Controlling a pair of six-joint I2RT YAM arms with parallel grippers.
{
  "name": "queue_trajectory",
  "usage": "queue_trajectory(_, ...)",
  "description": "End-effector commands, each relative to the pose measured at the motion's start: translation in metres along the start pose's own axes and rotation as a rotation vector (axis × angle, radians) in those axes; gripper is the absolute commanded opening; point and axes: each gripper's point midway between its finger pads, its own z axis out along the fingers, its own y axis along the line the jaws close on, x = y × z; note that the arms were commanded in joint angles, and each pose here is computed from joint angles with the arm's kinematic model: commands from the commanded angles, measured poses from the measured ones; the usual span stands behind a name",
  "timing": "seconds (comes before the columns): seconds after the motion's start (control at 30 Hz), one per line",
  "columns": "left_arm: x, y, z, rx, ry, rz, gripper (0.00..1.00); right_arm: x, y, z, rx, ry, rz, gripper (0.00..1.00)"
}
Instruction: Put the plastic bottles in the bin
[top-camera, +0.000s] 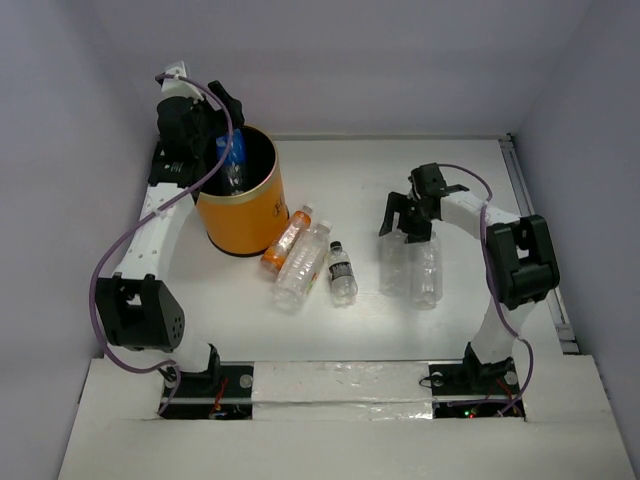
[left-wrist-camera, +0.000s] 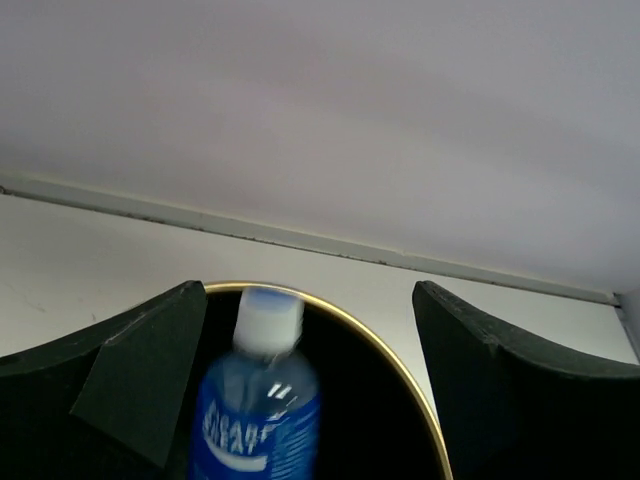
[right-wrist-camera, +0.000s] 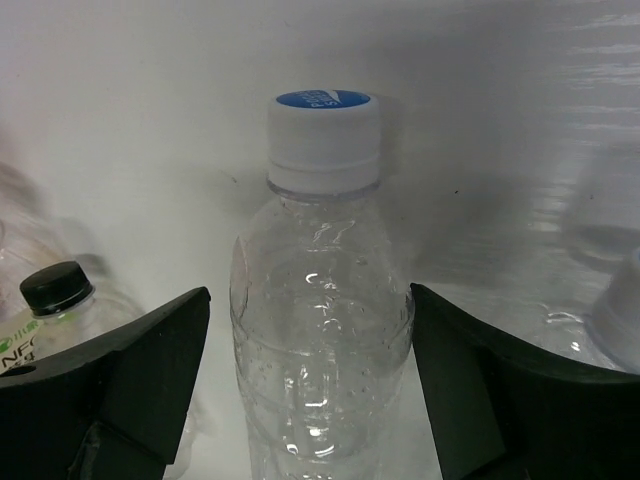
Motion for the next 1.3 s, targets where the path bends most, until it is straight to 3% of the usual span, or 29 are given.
queue_trajectory(0.0, -0.046, -0.019, -0.024, 0.067, -0.157, 0.017, 0.83, -0.01, 0.012, 0.006, -0.037, -0.027, -0.003, 0.84)
queue_trajectory(0.1, -0.055, -0.027, -0.032, 0.094, -0.164, 0.015, 0.88, -0.012, 0.011, 0.006, -0.029, -0.038, 0.004, 0.8)
queue_trajectory(0.23, -0.071, -0.045, -0.049, 0.151, -0.172, -0.013, 0.84, -0.014, 0.017, 0.005, -0.038, -0.053, -0.002, 0.61)
queue_trajectory(0.33, -0.074, -0.063, -0.07, 0.206, -0.152, -0.047, 0.69, -0.029, 0.03, -0.015, -0.07, -0.117, -0.002, 0.55)
queue_trajectory(0.37, -0.067, -0.079, -0.083, 0.248, -0.122, -0.057, 0.56, -0.034, 0.042, -0.031, -0.093, -0.15, -0.015, 0.55)
queue_trajectory(0.43, -0.051, -0.098, -0.096, 0.29, -0.076, -0.053, 0.47, -0.045, 0.058, -0.052, -0.126, -0.198, -0.024, 0.55)
queue_trajectory(0.47, -0.047, -0.108, -0.108, 0.308, -0.066, -0.053, 0.37, -0.058, 0.074, -0.071, -0.161, -0.243, -0.037, 0.55)
queue_trajectory(0.67, 0.06, -0.151, -0.163, 0.388, 0.219, -0.113, 0.2, -0.106, 0.161, -0.184, -0.349, -0.47, -0.102, 0.55)
queue_trajectory(0.73, 0.107, -0.144, -0.176, 0.363, 0.33, -0.117, 0.16, -0.126, 0.194, -0.233, -0.427, -0.578, -0.127, 0.55)
queue_trajectory(0.87, 0.142, -0.124, -0.216, 0.295, 0.388, -0.177, 0.0, -0.147, 0.251, -0.293, -0.566, -0.719, -0.151, 0.55)
queue_trajectory(0.93, 0.148, -0.116, -0.226, 0.287, 0.408, -0.192, 0.0, -0.158, 0.281, -0.328, -0.683, -0.798, -0.138, 0.55)
queue_trajectory(1.07, 0.174, -0.11, -0.252, 0.297, 0.507, -0.18, 0.0, -0.163, 0.339, -0.356, -0.89, -0.873, -0.124, 0.55)
queue_trajectory(1.1, 0.186, -0.108, -0.26, 0.291, 0.548, -0.176, 0.0, -0.161, 0.356, -0.343, -0.919, -0.862, -0.115, 0.55)
queue_trajectory(1.2, 0.198, -0.099, -0.275, 0.279, 0.592, -0.172, 0.0, -0.162, 0.395, -0.365, -1.064, -0.909, -0.07, 0.55)
queue_trajectory(1.23, 0.201, -0.095, -0.278, 0.272, 0.604, -0.169, 0.0, -0.168, 0.406, -0.342, -1.061, -0.897, -0.058, 0.55)
queue_trajectory(1.27, 0.201, -0.092, -0.283, 0.273, 0.605, -0.169, 0.0, -0.171, 0.415, -0.364, -1.099, -0.949, -0.045, 0.55)
